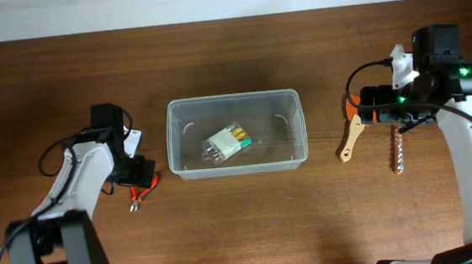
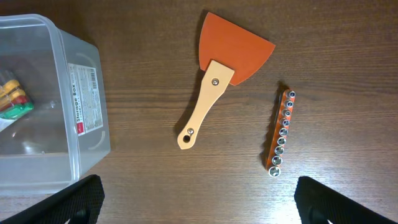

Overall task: Pack container
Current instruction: 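Grasp the red-handled pliers with the left gripper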

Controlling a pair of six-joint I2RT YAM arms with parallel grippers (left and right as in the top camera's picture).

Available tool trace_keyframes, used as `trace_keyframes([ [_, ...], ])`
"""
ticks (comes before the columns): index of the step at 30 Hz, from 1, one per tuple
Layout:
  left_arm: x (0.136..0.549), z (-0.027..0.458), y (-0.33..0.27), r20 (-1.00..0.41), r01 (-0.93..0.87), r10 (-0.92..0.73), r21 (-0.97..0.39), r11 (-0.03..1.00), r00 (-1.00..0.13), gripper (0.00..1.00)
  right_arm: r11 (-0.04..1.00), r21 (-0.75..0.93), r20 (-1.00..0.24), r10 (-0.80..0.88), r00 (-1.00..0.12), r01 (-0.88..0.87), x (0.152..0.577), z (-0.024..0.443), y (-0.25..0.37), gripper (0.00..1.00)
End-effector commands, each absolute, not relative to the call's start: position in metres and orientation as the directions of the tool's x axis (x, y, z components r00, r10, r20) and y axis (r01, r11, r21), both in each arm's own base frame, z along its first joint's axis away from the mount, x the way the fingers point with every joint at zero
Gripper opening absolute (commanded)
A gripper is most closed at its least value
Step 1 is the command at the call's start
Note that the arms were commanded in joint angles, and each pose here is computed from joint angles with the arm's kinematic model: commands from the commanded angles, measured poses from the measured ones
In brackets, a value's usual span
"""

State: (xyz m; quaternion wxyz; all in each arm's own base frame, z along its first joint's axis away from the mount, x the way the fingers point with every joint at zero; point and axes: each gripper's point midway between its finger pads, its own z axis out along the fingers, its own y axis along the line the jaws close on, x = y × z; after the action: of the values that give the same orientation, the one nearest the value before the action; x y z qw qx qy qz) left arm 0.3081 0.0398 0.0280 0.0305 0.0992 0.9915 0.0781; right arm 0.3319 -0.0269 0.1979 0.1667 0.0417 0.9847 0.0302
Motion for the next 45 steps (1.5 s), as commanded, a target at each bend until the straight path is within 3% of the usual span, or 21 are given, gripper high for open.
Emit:
trace_keyframes([
  [1, 0.305, 0.011, 0.040, -0.008, 0.196, 0.199, 0.140, 0.971, -0.980, 0.99, 0.995, 0.066, -0.337, 0.096, -0.937, 0.079, 0.335, 0.202, -0.029, 0.99],
  [16, 0.300, -0.028, 0.025, 0.054, 0.186, 0.184, 0.027, 0.982, -0.981, 0.99, 0.995, 0.065, -0.334, 0.096, -0.938, 0.079, 0.334, 0.202, -0.029, 0.99],
  [19, 0.299, -0.028, 0.025, 0.056, 0.185, 0.184, 0.023, 0.982, -0.981, 0.89, 0.995, 0.065, -0.334, 0.096, -0.938, 0.079, 0.334, 0.202, -0.029, 0.99],
  [24, 0.299, -0.028, 0.026, 0.056, 0.186, 0.184, 0.028, 0.982, -0.981, 0.64, 0.995, 0.065, -0.334, 0.096, -0.938, 0.079, 0.334, 0.202, -0.029, 0.99],
  [30, 0.298, -0.028, 0.028, 0.063, 0.186, 0.184, 0.037, 0.982, -0.981, 0.46, 0.995, 0.065, -0.334, 0.096, -0.938, 0.079, 0.334, 0.202, -0.029, 0.99],
  [45, 0.297, -0.028, 0.027, 0.066, 0.186, 0.184, 0.036, 0.982, -0.981, 0.36, 0.995, 0.066, -0.334, 0.096, -0.938, 0.079, 0.334, 0.202, -0.029, 0.99],
])
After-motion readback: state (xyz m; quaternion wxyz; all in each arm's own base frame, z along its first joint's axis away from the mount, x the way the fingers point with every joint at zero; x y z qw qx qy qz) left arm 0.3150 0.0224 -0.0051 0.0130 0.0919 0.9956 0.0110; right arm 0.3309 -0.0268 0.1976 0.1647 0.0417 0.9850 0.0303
